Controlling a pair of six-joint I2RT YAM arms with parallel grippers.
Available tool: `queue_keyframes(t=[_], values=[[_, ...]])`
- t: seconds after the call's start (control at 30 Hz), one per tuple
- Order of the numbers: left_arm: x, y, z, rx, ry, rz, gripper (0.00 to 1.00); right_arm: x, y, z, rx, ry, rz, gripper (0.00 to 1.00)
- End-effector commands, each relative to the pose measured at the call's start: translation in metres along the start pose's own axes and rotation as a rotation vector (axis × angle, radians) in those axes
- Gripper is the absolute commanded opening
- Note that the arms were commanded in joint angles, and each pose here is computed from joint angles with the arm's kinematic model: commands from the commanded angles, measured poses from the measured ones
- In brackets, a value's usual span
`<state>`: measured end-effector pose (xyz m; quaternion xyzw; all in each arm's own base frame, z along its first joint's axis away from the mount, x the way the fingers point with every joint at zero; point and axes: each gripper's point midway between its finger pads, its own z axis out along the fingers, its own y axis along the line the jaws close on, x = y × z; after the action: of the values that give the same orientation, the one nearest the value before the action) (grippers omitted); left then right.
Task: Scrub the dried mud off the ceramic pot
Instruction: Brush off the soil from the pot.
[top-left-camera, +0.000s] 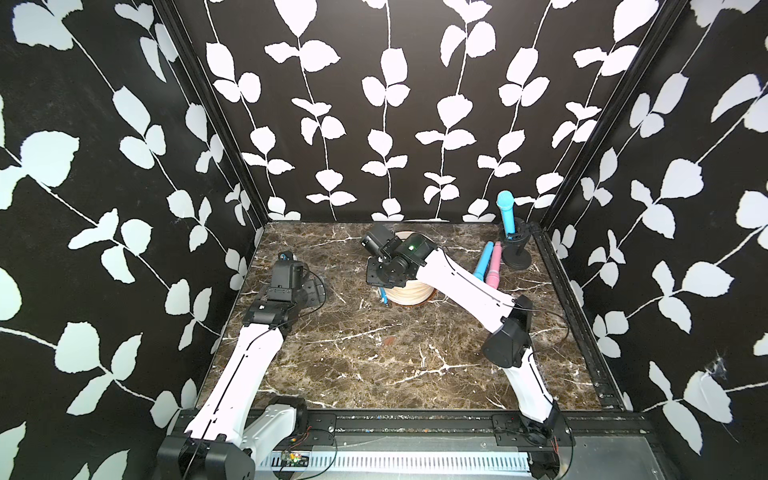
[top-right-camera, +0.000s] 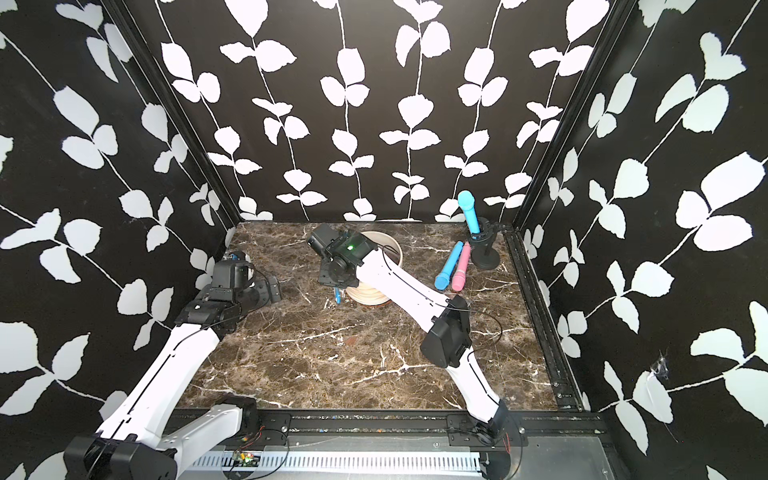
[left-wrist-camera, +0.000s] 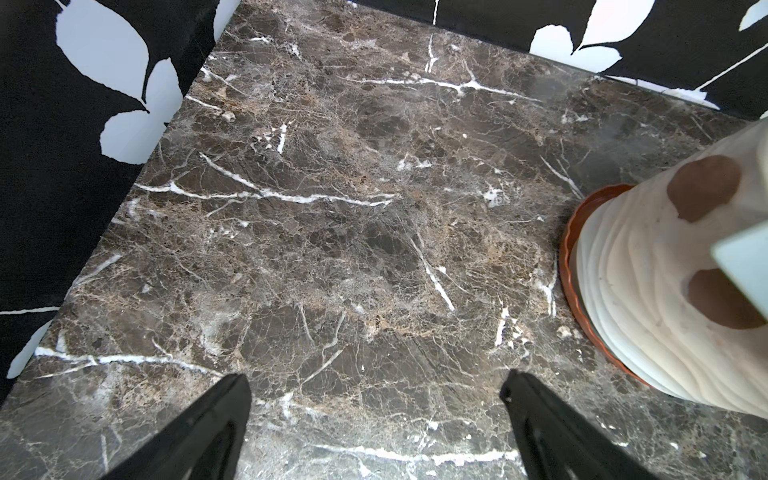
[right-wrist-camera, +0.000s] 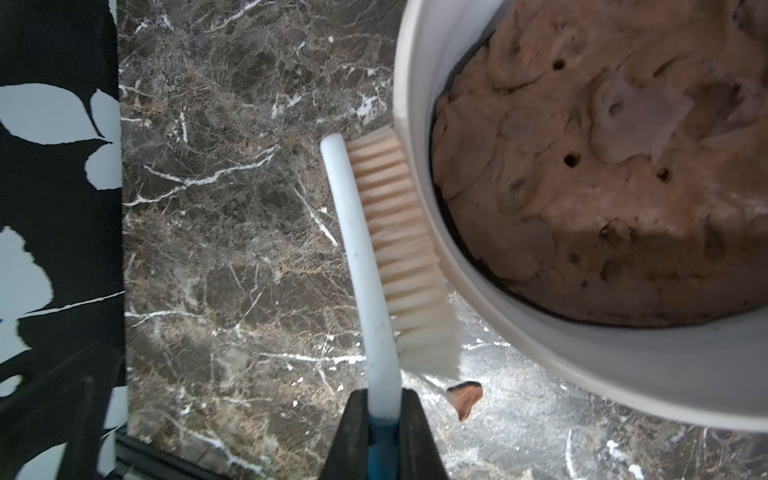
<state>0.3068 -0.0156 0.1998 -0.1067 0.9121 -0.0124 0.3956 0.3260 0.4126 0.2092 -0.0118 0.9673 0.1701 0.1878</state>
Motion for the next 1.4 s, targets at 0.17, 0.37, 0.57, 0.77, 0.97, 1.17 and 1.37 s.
queue_keyframes(t=[0.17, 0.37, 0.57, 0.77, 0.97, 1.17, 1.37], values=[[0.004, 0.005, 0.001, -0.018, 0.003, 0.012, 0.99, -0.002, -0.044, 0.009, 0.211, -0.037, -0.048, 0.0], [0.004, 0.005, 0.002, -0.016, 0.004, 0.011, 0.98, 0.025, -0.074, 0.009, 0.31, 0.03, -0.096, 0.0], [0.003, 0.001, 0.003, 0.0, 0.004, 0.006, 0.99, 0.042, -0.106, 0.005, 0.394, 0.053, -0.102, 0.0], [0.002, -0.005, 0.002, 0.037, 0.004, 0.007, 0.99, 0.059, -0.111, -0.013, 0.323, 0.12, -0.166, 0.0], [-0.005, -0.017, -0.003, 0.106, -0.026, 0.01, 0.99, 0.104, -0.08, -0.035, -0.015, 0.287, -0.333, 0.0], [-0.009, -0.032, -0.005, 0.191, -0.03, 0.017, 0.99, 0.146, -0.058, -0.056, -0.312, 0.404, -0.459, 0.0], [-0.022, -0.05, -0.018, 0.301, -0.098, 0.016, 0.98, 0.125, -0.057, -0.073, -0.321, 0.293, -0.527, 0.0]])
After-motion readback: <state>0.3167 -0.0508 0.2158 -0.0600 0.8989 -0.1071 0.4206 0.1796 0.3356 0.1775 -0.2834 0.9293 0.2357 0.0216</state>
